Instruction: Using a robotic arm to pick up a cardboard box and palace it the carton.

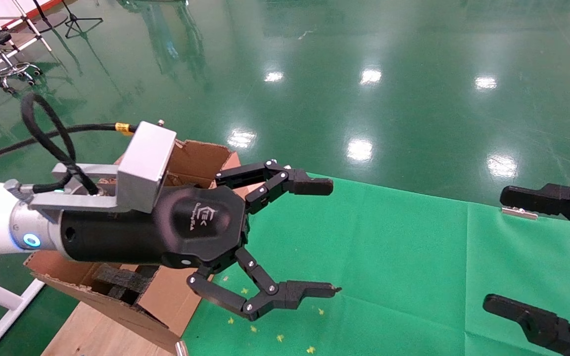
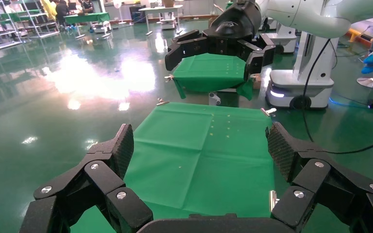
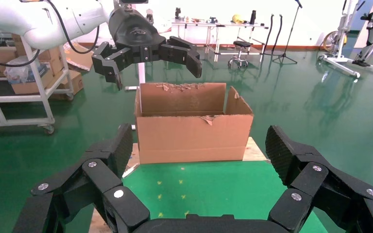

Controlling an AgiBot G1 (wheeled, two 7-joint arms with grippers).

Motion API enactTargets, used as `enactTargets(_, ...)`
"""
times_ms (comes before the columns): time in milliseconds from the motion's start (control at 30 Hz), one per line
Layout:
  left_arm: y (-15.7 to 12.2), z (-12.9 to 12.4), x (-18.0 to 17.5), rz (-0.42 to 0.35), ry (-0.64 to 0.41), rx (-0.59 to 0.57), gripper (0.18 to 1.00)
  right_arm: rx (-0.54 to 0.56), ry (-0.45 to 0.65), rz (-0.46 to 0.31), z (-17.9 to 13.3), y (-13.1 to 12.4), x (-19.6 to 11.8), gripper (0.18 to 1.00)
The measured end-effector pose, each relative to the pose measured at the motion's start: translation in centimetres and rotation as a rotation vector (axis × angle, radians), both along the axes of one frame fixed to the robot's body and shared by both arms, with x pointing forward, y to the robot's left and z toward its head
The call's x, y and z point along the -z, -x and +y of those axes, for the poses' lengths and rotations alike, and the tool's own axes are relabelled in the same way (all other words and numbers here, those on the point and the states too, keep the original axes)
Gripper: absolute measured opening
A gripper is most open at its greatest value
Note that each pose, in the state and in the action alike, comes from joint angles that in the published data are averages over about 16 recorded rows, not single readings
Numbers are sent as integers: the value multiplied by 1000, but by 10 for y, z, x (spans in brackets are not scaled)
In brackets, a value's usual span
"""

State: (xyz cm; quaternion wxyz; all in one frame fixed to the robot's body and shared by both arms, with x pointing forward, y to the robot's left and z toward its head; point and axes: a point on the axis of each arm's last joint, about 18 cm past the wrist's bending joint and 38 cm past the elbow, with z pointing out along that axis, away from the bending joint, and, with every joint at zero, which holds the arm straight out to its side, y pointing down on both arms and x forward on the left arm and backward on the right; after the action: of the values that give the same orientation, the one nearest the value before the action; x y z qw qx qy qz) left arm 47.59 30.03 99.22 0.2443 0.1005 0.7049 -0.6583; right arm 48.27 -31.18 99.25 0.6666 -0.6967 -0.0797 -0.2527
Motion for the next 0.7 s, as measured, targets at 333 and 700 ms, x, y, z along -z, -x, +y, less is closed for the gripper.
enactTargets(333,0,0,0,0,0,0,1001,0,0,0,0,0,0,1001)
enactTargets(700,0,0,0,0,0,0,1001,0,0,0,0,0,0,1001)
